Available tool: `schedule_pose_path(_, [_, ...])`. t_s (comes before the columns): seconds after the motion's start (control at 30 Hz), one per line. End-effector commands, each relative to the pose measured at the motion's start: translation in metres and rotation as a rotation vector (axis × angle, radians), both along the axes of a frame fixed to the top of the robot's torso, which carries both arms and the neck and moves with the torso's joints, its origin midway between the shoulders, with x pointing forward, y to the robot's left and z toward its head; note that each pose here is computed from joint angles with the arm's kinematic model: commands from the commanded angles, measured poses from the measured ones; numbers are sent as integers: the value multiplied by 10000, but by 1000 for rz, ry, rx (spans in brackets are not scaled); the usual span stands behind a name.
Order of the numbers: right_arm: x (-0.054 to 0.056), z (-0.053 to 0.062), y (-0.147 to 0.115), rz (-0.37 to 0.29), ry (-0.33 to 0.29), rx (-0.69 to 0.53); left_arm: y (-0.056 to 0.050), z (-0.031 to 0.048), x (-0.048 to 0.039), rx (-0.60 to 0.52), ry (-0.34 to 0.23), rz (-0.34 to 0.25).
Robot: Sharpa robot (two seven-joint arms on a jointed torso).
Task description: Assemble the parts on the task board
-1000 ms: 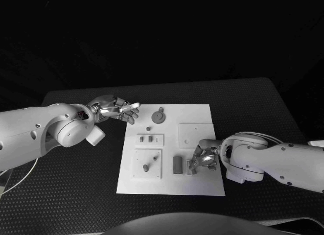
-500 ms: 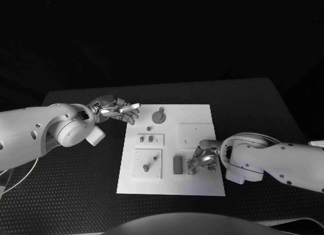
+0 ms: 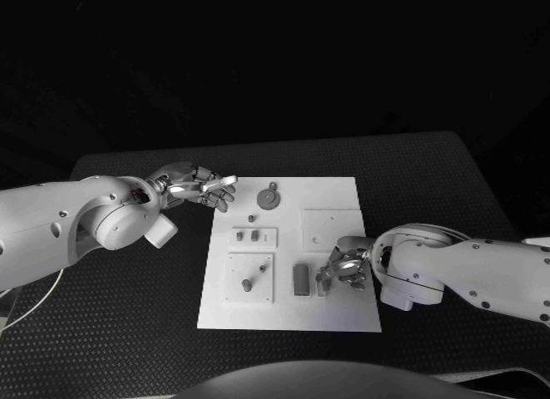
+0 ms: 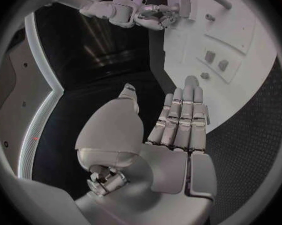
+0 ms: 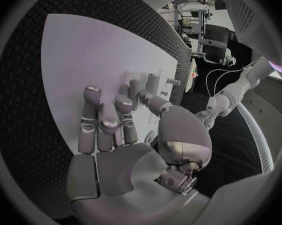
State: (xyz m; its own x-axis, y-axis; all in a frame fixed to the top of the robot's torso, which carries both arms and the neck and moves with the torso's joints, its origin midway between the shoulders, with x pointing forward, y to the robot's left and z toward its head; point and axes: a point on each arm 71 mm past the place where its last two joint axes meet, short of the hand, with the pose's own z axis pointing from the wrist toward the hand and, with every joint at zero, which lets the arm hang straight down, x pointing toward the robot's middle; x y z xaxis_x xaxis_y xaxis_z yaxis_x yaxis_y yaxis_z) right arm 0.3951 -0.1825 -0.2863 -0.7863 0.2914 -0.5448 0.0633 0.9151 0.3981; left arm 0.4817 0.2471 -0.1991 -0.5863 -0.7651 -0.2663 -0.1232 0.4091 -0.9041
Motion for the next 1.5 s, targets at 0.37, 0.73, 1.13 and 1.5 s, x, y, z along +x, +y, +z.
schedule_pose_path(0.37, [-76, -26, 85, 48, 48, 21, -20, 1, -12, 1, 4, -23])
schedule_pose_path(0.73, [-108, -28, 93, 56, 56, 23, -18, 1, -12, 2, 5, -23])
schedule_pose_path(1.13, [-87, -29, 72, 42, 44, 26, -15, 0, -12, 2, 5, -23])
schedule_pose_path(1.5, [-89, -30, 64, 48, 47, 25, -12, 0, -12, 3, 6, -22])
